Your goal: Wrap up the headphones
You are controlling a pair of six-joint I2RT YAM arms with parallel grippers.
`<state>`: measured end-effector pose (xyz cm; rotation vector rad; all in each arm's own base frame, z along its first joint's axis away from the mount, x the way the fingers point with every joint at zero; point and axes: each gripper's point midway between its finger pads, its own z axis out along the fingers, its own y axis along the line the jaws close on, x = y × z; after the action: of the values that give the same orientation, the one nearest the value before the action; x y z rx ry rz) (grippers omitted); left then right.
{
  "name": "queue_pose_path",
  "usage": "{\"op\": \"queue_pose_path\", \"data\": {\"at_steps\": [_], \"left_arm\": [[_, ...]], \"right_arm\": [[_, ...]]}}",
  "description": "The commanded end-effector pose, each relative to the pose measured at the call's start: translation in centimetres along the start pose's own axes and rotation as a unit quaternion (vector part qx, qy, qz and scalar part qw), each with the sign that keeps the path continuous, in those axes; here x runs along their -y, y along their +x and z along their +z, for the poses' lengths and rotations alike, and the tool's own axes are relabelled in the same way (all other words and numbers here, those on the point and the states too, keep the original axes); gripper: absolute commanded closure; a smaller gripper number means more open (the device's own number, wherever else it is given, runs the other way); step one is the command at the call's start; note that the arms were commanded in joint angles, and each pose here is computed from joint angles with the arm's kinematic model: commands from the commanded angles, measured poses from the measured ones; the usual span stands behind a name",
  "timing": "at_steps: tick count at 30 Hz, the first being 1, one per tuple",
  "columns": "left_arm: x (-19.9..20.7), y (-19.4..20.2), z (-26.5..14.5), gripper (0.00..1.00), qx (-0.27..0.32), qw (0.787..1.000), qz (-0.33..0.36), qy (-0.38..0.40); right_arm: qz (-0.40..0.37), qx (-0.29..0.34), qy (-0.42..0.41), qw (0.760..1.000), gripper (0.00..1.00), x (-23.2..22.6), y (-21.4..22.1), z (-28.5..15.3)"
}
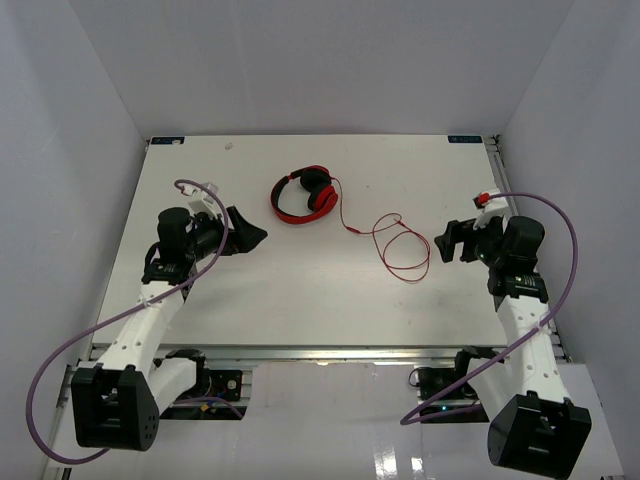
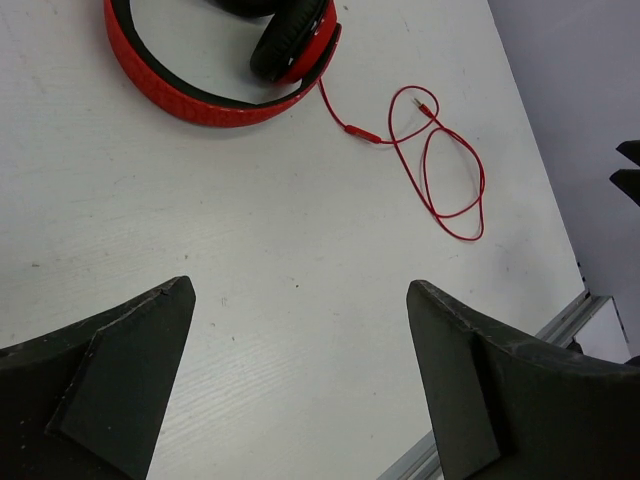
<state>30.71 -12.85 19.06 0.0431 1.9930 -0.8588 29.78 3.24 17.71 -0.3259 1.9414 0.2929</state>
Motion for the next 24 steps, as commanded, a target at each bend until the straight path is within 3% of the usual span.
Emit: {"op": "queue_pose_path", "data": {"at_steps": [1,3,6,9,14,19,24], "left_arm": [[0.6,-1.0,-0.2,0.02,0.022,1.000,0.006,0.013],[-0.1,-0.3,0.6,0.02,0.005,1.000,-0.028,0.005],[-1.6,0.9,2.3,0.02,-0.033,0.995,-0.093,-0.016],[-3.0,0.9,3.9,0.02,-0.056,0.988,-0.139,-0.046],[-7.7,2.7,7.7,0.02,-0.136,0.954,-0.201,-0.174],[-9.3,0.7,11.3,0.05,-0.140,0.936,-0.171,-0.274],[-9.6,0.8,15.8,0.11,-0.151,0.928,-0.185,-0.288]], "right_arm": [[-0.097,0.050,-0.175,0.978,0.10,-5.3,-2.2,-0.7],[-0.156,0.062,-0.281,0.945,0.10,-8.3,-1.5,-1.9],[-0.138,0.070,-0.348,0.925,0.10,-10.1,-1.0,-2.4],[-0.119,0.055,-0.349,0.928,0.10,-9.8,0.2,-1.5],[-0.095,0.024,-0.335,0.937,0.10,-8.9,1.8,-0.3],[-0.095,0.018,-0.333,0.938,0.10,-8.7,2.5,0.0],[-0.094,0.016,-0.331,0.939,0.10,-8.6,2.8,0.0]]}}
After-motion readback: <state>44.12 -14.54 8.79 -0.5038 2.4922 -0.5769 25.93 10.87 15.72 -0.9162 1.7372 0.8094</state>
